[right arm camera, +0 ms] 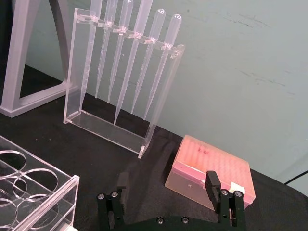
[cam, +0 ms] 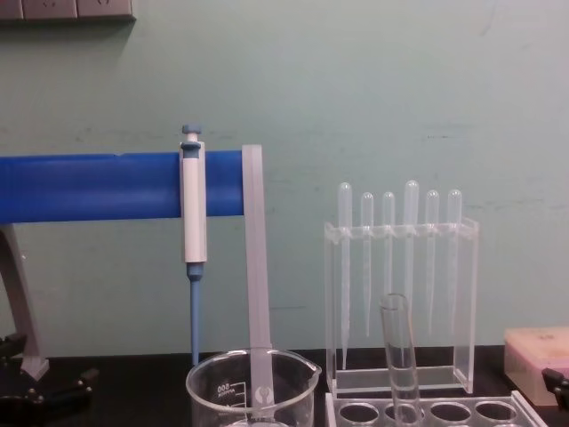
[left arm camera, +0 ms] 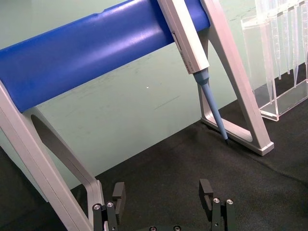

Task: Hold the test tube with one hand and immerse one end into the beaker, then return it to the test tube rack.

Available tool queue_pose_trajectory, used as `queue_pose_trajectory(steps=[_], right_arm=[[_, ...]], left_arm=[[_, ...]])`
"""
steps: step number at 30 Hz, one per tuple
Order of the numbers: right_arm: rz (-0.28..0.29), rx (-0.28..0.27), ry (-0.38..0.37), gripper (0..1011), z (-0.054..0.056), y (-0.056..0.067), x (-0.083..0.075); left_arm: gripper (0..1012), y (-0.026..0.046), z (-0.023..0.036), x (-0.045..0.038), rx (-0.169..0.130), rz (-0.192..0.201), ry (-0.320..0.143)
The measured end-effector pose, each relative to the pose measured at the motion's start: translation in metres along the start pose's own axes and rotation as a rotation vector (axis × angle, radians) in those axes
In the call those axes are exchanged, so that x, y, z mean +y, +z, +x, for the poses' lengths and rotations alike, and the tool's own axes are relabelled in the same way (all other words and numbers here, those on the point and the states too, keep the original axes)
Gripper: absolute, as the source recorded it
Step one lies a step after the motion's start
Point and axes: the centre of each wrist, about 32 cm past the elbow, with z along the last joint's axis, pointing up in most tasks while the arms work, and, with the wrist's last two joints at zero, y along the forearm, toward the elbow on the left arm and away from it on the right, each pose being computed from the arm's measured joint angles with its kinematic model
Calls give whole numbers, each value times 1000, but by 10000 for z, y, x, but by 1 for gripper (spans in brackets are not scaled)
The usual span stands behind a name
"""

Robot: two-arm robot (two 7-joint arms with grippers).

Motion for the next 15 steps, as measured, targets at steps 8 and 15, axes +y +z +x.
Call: queue_pose_trajectory(steps=[8, 15], right_arm=[[3, -4, 0, 1002, 7, 22, 4], [33, -19, 12, 1000, 36, 162, -34]], left_arm=[[1000, 0, 0, 0, 0, 0, 0], [1000, 0, 0, 0, 0, 0, 0]])
